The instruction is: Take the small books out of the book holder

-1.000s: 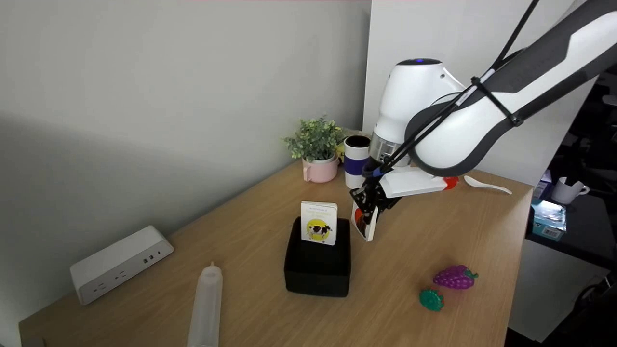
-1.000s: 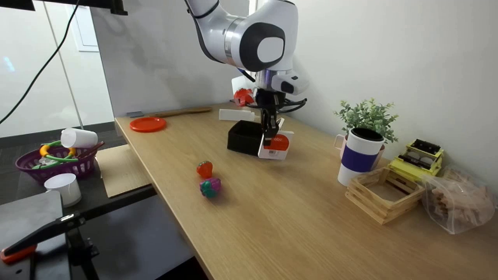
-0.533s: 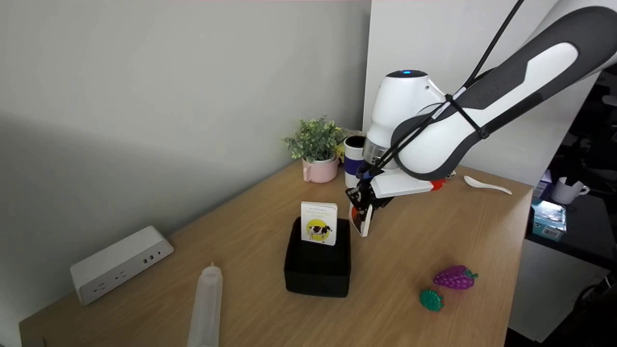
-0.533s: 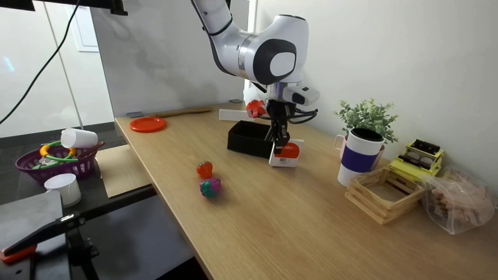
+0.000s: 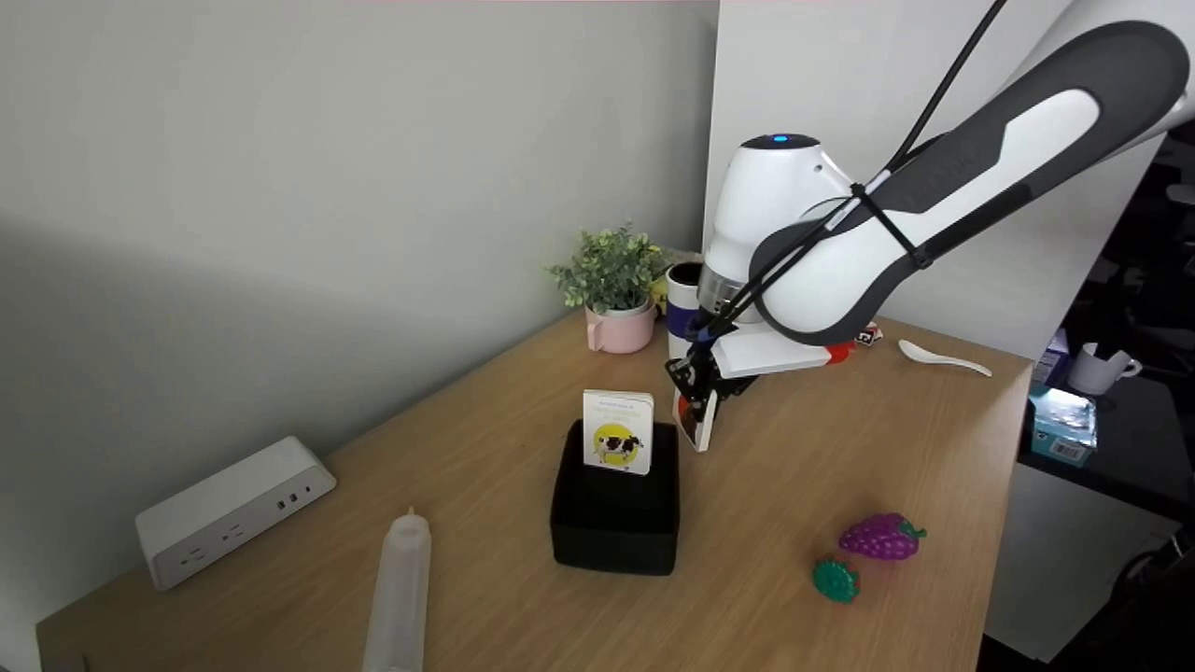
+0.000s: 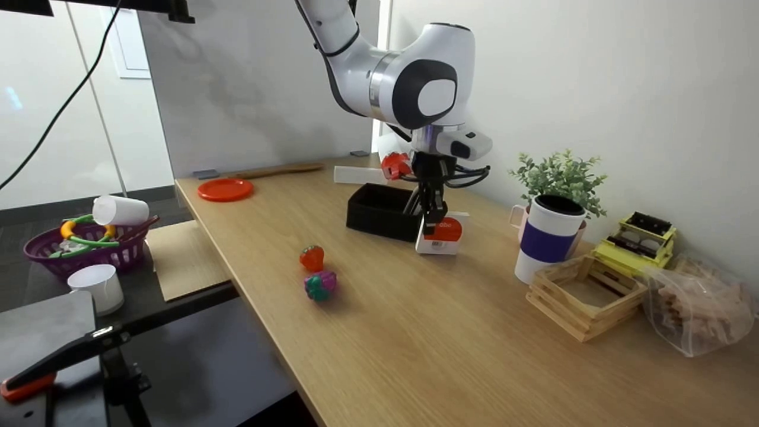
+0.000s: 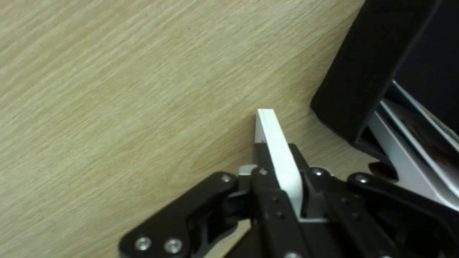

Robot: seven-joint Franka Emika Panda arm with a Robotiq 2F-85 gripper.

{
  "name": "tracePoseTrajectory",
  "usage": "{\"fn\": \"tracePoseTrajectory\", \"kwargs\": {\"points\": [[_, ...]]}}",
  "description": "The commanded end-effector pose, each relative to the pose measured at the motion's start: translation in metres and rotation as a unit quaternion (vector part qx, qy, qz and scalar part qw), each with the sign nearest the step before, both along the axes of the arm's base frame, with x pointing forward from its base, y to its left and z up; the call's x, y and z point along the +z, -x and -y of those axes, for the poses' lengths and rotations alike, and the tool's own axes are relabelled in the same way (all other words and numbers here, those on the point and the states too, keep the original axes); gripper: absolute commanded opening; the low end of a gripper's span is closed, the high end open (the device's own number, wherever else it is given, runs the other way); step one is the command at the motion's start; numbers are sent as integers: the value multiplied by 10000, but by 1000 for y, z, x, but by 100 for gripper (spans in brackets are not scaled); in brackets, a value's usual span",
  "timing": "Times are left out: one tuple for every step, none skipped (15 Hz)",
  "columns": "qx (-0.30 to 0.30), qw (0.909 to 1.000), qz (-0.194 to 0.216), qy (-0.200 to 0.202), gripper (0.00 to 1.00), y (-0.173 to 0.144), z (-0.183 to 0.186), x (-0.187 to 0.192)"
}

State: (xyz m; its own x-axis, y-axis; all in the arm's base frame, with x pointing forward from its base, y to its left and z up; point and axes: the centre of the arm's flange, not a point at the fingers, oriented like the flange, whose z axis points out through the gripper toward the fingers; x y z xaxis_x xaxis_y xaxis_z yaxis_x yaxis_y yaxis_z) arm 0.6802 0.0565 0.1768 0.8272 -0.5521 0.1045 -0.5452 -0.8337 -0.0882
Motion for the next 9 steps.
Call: {"fn": "tracePoseTrajectory", "kwargs": {"points": [[-78,9994,-175,280,4,-5,3,3],[-94,9992,-218,330,4,-4,5,3],[-112,9989,-261,384,4,-4,6,3],[-124,9986,-295,422,4,-5,7,3],[-136,9984,-319,448,4,-4,7,3],[-150,9982,-338,470,32,-4,7,3],[-160,9981,-363,482,40,-5,7,3],[-165,9980,-371,494,45,-5,7,3],[-166,9979,-372,498,53,-5,6,4]]}}
